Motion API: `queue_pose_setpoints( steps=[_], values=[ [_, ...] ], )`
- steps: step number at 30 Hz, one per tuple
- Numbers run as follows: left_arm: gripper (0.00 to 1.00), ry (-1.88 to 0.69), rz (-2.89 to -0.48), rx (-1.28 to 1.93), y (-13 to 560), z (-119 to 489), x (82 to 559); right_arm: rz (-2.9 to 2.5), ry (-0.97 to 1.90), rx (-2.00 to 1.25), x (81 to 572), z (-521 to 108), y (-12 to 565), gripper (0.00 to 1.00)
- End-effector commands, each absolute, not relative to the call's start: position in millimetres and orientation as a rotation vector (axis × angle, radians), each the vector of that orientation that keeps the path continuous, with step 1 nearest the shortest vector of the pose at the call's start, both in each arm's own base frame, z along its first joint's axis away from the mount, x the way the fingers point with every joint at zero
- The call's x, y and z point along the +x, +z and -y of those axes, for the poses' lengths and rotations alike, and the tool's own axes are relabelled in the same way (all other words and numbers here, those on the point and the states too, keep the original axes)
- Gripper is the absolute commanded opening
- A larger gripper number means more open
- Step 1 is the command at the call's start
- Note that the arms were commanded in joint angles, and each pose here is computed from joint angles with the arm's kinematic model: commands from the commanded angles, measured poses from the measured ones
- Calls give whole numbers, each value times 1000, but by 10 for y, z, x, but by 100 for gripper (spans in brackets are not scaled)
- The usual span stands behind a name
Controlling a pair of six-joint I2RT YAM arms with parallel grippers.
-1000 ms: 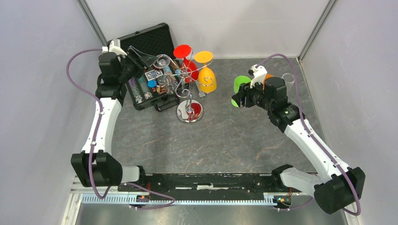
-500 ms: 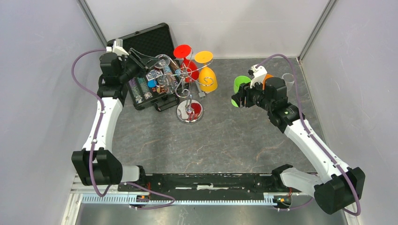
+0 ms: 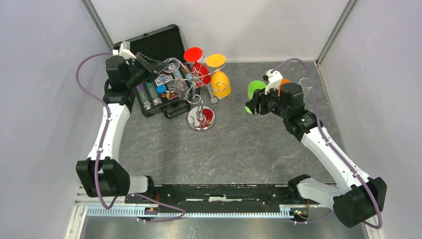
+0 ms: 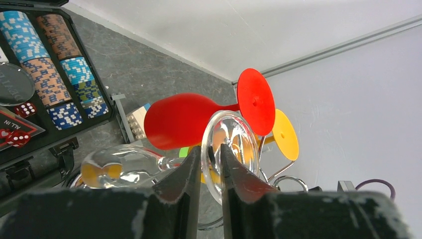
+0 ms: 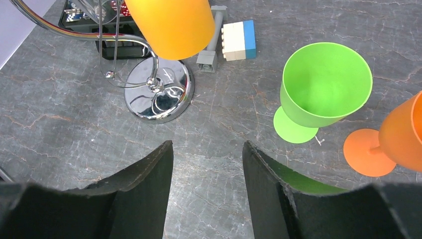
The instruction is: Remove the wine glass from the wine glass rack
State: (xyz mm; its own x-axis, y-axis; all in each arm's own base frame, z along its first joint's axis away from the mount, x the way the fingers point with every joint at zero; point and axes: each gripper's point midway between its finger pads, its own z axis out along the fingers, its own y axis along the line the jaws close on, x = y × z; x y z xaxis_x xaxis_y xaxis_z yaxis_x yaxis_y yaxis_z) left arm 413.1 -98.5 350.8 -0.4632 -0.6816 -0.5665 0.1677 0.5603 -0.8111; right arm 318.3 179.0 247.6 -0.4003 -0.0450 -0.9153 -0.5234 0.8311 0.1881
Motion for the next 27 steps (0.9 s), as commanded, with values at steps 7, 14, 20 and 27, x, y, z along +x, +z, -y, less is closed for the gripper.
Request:
queue_pose_setpoints(
  steps=[7, 14, 20, 27],
  values=[
    [21, -942, -1790, -431, 3621, 839, 4093, -1895, 558, -416, 3223, -1807, 2540, 58],
    [19, -903, -1806, -407, 3636, 816, 4067, -1895, 562, -412, 3229, -1812, 2531, 58],
    [11, -903, -1788, -402, 3722, 812, 4053, -1901, 563, -412, 3233, -1816, 2503, 58],
    [2, -944, -1749, -394, 3864, 850, 4037, -1904, 570, -410, 3237, -1827, 2482, 58]
  ],
)
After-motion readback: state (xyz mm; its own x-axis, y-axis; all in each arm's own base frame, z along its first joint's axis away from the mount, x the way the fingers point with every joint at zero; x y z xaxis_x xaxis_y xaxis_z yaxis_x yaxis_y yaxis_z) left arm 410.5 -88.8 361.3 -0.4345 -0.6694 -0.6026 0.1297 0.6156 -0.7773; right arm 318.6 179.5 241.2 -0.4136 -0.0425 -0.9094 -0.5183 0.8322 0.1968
